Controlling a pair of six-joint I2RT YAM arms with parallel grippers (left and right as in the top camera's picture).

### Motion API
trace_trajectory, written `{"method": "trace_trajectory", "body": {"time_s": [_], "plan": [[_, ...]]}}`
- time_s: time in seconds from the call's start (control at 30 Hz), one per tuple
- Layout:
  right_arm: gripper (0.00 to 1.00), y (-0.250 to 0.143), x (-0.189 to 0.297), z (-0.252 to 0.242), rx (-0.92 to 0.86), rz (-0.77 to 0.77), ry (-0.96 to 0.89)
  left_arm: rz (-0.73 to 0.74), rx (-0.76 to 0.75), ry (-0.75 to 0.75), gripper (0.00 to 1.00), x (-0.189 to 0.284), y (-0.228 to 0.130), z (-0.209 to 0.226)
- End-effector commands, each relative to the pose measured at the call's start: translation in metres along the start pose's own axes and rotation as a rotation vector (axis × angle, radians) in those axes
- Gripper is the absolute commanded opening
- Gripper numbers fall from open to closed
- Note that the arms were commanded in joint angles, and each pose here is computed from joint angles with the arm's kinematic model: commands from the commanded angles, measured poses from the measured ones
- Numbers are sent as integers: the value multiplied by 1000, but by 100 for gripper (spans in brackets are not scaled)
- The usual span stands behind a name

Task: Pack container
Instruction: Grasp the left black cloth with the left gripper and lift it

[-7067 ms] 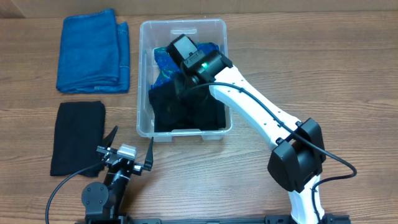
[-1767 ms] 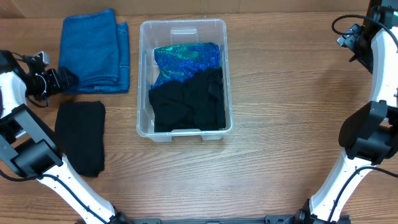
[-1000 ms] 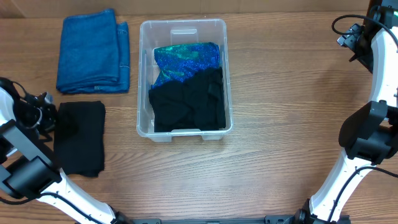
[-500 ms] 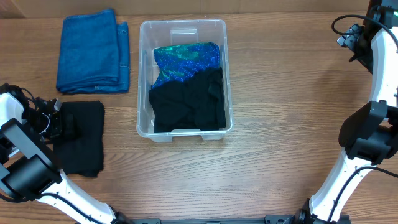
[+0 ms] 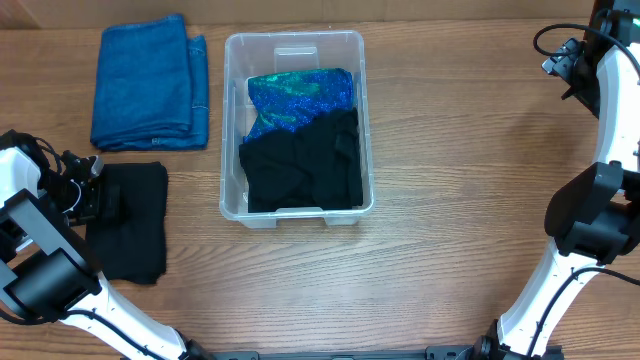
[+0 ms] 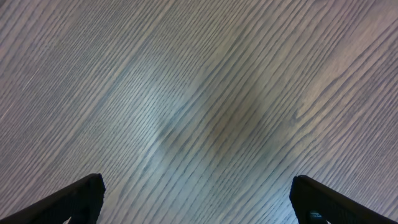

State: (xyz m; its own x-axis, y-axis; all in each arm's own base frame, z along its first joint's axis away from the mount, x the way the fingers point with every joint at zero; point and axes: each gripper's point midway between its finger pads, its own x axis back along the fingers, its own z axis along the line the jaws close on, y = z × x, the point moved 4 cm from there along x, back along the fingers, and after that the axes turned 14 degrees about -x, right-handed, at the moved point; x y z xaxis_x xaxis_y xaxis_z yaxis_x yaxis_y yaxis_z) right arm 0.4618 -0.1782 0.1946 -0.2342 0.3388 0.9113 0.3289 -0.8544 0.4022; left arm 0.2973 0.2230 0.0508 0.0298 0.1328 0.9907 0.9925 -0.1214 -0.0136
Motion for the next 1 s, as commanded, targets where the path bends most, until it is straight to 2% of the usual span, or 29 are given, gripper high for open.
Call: {"method": "trace_trajectory", "body": {"time_s": [0.0,0.17,0.4,0.6,0.83,0.97], "plan": [[100,4,1,-2,-10,-15,-6,78,4,112,100,-9,-14,23],[100,4,1,-2,-10,-15,-6,-29,32,43,100,-9,-8,23],[100,4,1,-2,-10,-15,-6,-61,87,17,100,-7,-21,34],[100,4,1,-2,-10,-15,-6,-173,86,-71,100,-13,-5,27],[100,4,1,-2,-10,-15,-6,-226,105,-202,100,-40,10,15],[100,4,1,-2,-10,-15,-6,-332,102,-290,100,-36,24,6]]}}
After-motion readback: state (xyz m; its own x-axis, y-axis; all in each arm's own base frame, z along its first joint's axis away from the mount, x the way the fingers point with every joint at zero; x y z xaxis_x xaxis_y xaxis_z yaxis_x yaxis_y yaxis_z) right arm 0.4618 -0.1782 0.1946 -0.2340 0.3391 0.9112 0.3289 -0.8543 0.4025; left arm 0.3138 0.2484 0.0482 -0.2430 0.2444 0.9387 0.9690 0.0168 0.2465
